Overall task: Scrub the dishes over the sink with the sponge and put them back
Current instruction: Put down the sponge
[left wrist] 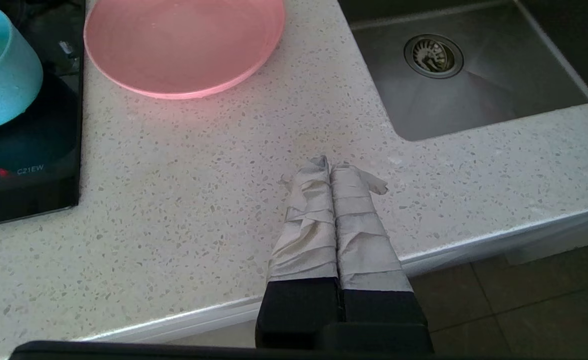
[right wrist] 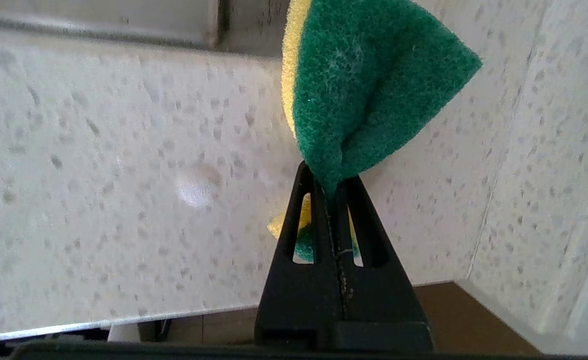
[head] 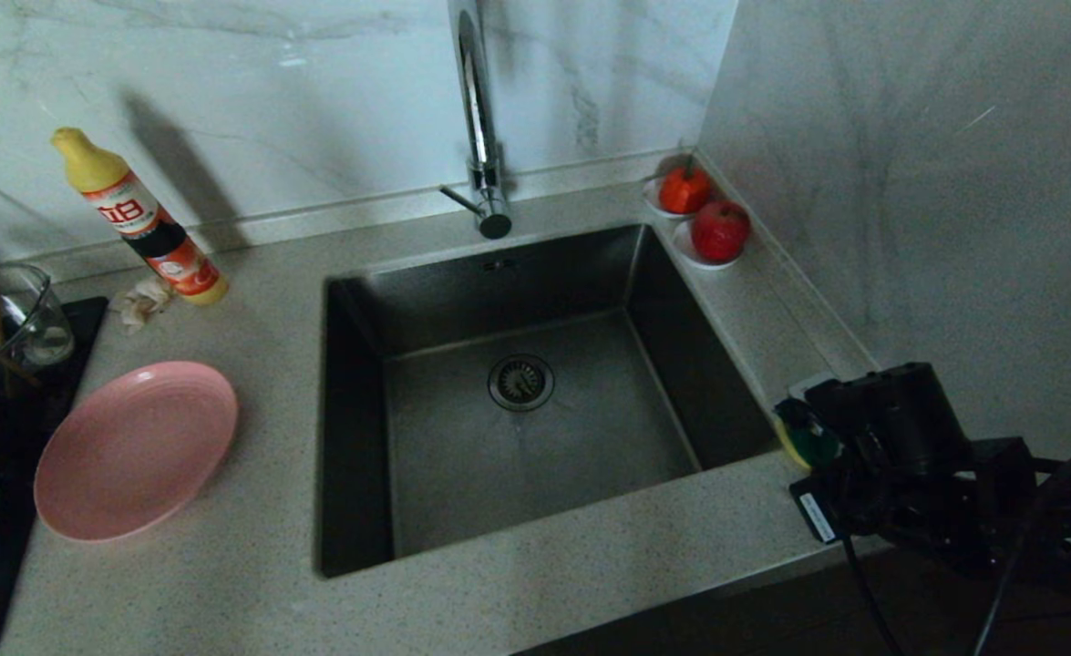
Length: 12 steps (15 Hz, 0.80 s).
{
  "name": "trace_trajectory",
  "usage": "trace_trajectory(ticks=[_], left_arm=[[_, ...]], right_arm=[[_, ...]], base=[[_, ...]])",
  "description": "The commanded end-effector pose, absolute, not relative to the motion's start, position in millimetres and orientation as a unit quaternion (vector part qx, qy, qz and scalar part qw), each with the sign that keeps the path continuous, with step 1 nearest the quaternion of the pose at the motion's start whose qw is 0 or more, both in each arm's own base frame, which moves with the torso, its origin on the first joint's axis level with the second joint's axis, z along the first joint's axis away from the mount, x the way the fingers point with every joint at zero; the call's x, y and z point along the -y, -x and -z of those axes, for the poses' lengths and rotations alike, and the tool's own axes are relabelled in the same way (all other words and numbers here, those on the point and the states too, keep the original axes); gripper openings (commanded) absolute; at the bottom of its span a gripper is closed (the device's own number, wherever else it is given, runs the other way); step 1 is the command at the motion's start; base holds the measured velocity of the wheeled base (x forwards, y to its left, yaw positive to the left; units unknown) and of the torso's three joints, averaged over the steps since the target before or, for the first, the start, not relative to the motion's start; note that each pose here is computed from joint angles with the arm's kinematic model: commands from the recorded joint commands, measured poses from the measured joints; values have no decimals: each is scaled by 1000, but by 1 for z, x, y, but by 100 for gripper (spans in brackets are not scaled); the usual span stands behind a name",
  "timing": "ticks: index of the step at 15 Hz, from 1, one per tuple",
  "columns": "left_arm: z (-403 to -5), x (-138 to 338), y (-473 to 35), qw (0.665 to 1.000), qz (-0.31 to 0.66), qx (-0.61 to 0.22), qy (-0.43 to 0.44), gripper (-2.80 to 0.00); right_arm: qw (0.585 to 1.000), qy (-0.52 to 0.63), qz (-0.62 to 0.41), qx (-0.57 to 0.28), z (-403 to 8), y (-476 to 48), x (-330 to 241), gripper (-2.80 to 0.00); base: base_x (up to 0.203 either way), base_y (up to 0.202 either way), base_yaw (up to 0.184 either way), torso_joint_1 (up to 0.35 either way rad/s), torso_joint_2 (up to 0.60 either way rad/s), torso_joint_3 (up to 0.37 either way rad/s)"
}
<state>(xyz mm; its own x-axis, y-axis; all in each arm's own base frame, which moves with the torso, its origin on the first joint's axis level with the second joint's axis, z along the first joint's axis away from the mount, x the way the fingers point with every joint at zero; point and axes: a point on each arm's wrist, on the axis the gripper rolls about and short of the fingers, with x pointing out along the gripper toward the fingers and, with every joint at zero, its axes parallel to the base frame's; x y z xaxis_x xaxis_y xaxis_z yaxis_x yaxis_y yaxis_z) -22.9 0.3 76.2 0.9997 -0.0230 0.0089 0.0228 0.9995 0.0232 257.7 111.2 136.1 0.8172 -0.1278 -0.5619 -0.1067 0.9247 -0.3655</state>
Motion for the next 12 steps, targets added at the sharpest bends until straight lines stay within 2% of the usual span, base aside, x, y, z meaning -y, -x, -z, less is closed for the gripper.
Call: trace_trajectory(ticks=[1,12], left_arm=[[-76,0,23,1000,11,6,-11,-280],[-76,0,23,1000,11,6,-12,-280]], right_arm=[[932,194,12,-307,-133,-265,-110,-280],[931,199,23,-304,-132,-278,-114,-280]], base=[[0,0,0,0,0,0],[0,0,0,4,-1,0]])
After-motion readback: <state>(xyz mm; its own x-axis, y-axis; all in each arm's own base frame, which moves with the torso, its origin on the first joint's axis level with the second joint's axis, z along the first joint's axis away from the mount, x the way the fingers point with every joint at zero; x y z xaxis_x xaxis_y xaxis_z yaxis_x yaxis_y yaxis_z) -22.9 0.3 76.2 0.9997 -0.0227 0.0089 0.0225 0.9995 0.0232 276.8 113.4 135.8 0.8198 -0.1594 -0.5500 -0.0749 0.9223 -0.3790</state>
